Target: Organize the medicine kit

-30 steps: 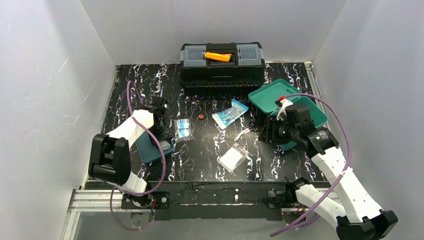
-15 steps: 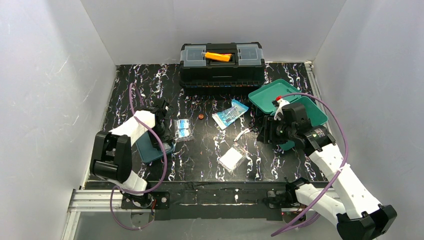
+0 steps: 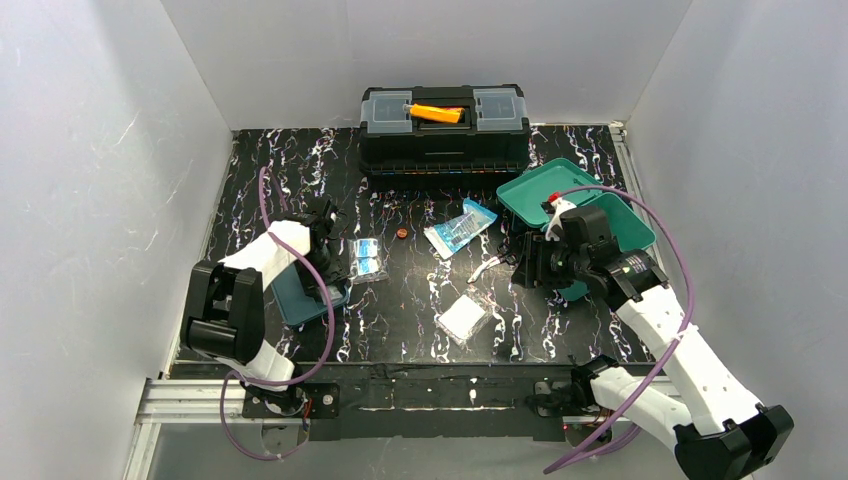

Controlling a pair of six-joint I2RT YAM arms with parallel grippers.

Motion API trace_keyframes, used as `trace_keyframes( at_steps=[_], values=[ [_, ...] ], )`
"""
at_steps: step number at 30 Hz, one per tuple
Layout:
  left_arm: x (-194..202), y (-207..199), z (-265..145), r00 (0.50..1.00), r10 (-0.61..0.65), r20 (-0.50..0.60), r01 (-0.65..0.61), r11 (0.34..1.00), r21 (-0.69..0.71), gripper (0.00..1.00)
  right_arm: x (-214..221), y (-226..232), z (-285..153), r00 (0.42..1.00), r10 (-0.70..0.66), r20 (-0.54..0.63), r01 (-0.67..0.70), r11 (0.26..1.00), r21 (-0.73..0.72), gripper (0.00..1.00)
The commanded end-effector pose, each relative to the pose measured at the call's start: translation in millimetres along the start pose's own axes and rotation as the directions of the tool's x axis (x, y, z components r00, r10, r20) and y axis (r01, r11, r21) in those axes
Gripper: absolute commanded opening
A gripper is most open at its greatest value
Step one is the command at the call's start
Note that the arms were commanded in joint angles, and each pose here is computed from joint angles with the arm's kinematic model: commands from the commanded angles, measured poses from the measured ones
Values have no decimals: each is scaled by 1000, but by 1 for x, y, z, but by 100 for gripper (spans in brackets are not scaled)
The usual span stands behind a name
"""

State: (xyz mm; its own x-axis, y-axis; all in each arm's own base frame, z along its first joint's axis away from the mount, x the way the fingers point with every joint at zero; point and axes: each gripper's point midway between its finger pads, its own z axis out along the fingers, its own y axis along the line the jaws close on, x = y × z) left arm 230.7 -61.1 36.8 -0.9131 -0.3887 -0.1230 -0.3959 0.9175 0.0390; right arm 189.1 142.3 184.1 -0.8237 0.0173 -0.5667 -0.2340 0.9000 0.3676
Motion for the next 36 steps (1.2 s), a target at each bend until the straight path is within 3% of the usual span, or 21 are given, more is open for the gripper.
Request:
trace_keyframes(
  at_steps=[1,4,8,12,18,23,36],
  values=[
    [5,8,-7,1000,14,3,-14,1000,-6,47,-6,4,3,999,-1,34,1,1000,-10,57],
    [2,8,-10,1000,19,16,-19,1000,-3,42,-5,4,3,999,-1,34,1,1000,-11,57],
    [-6,6,-15,999,36,31,-36,999,-11,20,-1,3,3,999,-2,33,2,1000,-5,57],
    [-15,6,-31,996,43,73,-43,999,-1,13,-2,3,1,999,-3,38,3,1000,-5,57],
    [-30,17,-76,980,38,193,-37,999,-8,11,-1,5,3,999,-4,35,4,1000,-11,57],
    [-30,32,-92,973,39,229,-28,998,-49,11,0,6,4,999,-8,31,9,1000,-14,57],
    [-20,73,-70,985,-18,170,40,991,-127,14,0,13,3,999,-12,35,14,999,-40,57]
  ],
)
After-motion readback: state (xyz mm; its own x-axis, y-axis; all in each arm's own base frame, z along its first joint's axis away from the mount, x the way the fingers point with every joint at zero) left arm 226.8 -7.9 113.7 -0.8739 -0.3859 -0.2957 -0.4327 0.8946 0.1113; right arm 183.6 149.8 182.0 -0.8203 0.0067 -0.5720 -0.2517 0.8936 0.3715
